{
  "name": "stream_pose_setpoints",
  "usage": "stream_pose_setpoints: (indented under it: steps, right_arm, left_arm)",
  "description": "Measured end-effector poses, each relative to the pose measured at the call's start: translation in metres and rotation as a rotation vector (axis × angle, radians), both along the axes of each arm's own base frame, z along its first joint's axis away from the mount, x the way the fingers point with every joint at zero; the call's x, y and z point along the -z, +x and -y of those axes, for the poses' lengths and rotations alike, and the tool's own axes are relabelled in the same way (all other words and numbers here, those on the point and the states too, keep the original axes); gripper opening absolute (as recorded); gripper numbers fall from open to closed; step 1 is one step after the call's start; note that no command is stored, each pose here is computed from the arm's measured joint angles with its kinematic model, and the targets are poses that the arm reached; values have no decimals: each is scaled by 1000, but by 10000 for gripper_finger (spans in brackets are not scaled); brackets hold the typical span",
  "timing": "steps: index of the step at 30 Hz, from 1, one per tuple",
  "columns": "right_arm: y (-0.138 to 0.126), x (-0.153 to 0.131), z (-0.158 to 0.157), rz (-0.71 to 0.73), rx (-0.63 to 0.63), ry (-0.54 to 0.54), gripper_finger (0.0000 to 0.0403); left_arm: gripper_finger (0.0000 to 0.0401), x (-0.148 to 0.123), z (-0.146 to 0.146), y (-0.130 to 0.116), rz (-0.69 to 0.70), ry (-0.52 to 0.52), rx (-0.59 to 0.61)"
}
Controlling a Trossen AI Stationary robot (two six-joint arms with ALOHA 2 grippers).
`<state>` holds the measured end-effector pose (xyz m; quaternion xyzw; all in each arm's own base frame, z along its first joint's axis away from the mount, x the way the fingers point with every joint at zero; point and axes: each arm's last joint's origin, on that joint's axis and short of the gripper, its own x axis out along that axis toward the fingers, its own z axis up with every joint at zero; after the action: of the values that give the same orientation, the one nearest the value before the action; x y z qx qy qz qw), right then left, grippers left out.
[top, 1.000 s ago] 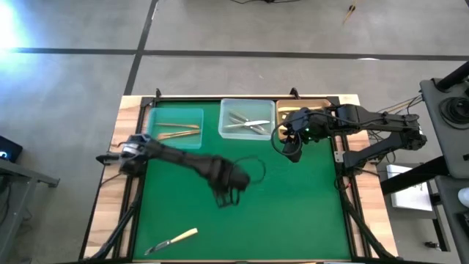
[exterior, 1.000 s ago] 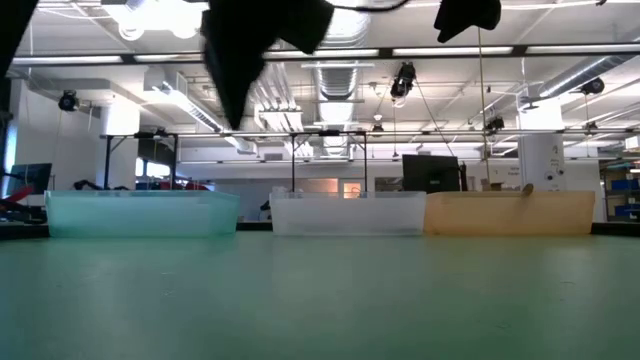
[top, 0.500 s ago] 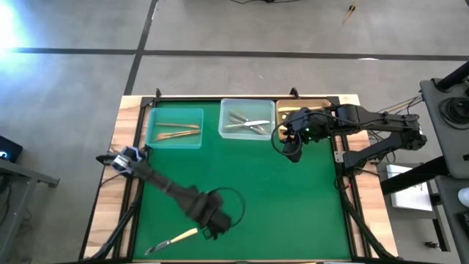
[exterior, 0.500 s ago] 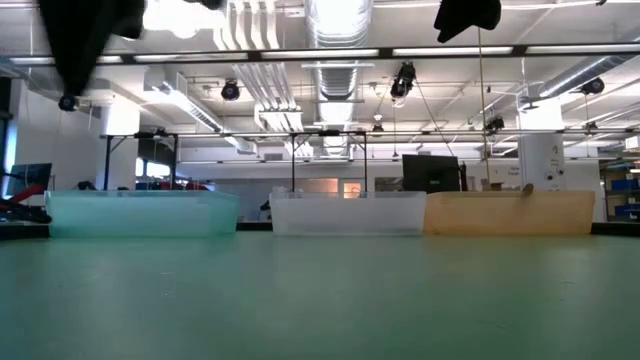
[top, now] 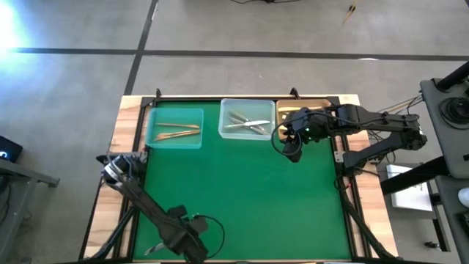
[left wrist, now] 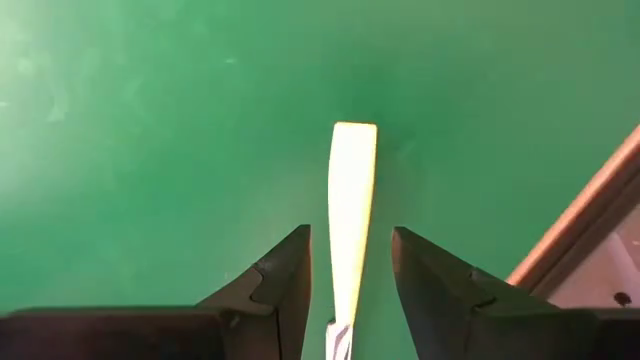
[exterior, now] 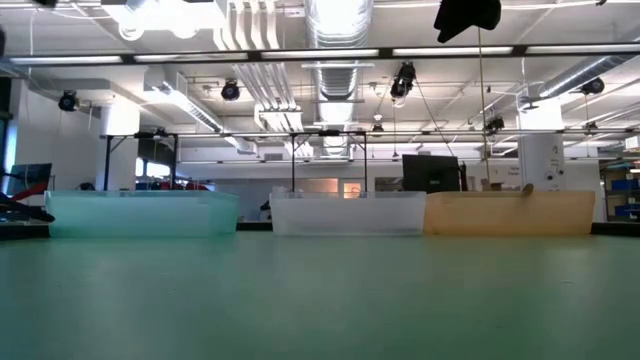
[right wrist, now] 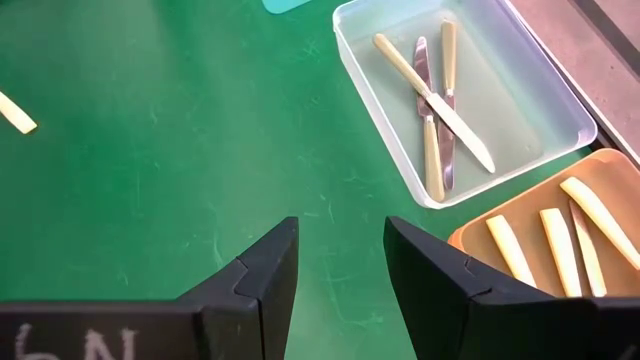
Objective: Sort silverware by color (type)
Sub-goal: Put the yellow knife into the orange bin
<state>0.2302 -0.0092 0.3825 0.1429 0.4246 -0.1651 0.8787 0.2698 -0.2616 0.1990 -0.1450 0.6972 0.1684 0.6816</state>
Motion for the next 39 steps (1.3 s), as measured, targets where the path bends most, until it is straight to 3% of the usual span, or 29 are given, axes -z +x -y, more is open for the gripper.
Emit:
stream_pose_setpoints:
  steps: [7,21,26,28,35,39]
  right_arm:
    - [0,0,0,0,1,0,141]
    - [0,0,0,0,0,0,141]
    - [0,0,0,0,0,0,141]
    - [0,0,0,0,0,0,141]
    - [0,0,0,0,0,0,141]
    - [0,0,0,0,0,0,141]
  left_arm:
    - [122,30,-1,-2,39,-47,0]
    - [121,58,-9,-9,66,-40,2]
    - [88,67,-14,-13,50,-40,-73]
    - [60,67,-15,-13,35,-52,-88]
    - [59,63,-15,-6,76,-25,-65]
    - [59,52,-20,12,159,-9,-3]
